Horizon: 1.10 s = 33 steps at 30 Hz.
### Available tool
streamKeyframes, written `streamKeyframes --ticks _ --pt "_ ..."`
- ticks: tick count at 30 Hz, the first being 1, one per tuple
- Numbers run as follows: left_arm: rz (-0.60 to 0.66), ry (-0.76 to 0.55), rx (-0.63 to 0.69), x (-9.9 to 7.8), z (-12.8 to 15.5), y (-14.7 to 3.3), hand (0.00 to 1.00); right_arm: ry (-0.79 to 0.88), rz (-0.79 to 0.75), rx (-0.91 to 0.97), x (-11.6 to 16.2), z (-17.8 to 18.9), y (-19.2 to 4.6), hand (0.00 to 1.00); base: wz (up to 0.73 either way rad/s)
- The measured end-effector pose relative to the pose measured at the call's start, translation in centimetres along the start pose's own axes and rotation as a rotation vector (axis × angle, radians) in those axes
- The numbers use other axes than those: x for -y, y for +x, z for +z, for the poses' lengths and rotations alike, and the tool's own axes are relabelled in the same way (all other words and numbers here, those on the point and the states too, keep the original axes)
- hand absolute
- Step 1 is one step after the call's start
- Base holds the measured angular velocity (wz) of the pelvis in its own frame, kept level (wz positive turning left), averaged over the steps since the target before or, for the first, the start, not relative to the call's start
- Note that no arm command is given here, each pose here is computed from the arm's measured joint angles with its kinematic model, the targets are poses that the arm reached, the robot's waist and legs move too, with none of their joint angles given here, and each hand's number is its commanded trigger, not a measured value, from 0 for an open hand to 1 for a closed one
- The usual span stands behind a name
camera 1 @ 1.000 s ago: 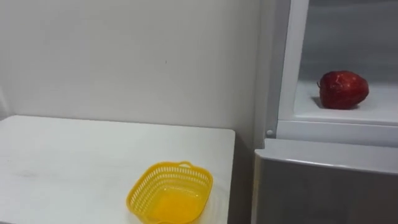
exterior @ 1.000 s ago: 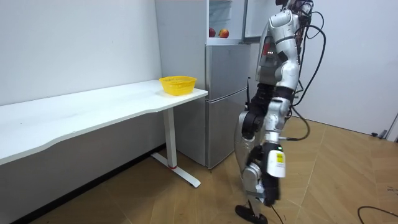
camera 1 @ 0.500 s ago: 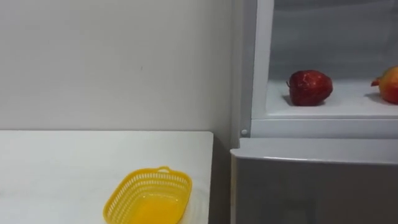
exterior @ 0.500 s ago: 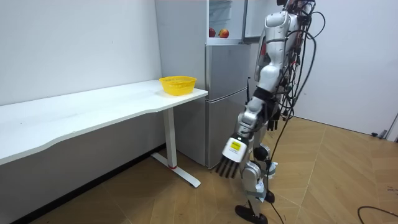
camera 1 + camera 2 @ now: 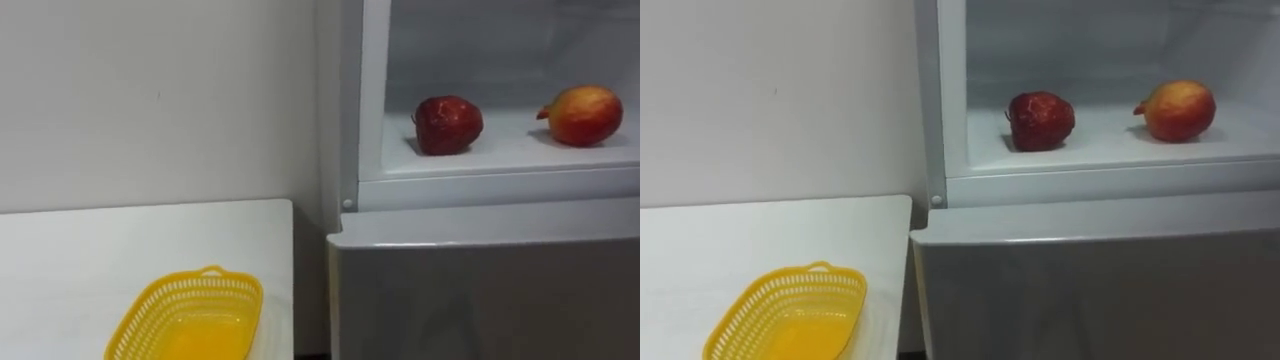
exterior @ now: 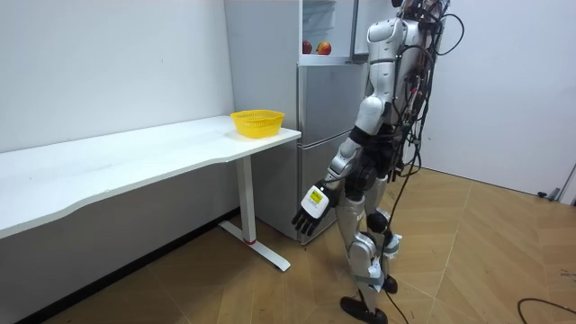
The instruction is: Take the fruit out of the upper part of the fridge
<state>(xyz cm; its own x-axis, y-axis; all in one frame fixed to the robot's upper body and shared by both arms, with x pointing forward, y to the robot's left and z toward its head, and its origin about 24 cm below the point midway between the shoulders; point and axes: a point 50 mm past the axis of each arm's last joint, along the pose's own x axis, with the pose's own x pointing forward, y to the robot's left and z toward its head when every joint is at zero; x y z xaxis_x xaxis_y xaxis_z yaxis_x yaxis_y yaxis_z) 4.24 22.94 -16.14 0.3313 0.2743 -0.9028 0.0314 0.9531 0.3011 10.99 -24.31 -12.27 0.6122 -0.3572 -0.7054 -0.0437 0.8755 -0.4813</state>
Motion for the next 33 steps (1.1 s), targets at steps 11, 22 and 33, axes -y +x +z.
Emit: streamKeyframes --ticks 11,22,33 --pt "0.001 -0.006 0.043 -0.2 -1.4 -0.6 0.00 0.191 -0.214 0.633 3.9 11.0 -5.9 0.00 -0.16" --pt "-0.053 0.078 -0.038 -0.4 -3.7 -0.8 0.00 0.297 -0.431 1.052 6.6 17.4 -11.2 0.00 -0.07" --pt "-0.118 0.172 -0.062 -0.1 -3.7 -0.7 0.00 0.357 -0.386 1.391 5.5 21.3 -15.3 0.00 0.01"
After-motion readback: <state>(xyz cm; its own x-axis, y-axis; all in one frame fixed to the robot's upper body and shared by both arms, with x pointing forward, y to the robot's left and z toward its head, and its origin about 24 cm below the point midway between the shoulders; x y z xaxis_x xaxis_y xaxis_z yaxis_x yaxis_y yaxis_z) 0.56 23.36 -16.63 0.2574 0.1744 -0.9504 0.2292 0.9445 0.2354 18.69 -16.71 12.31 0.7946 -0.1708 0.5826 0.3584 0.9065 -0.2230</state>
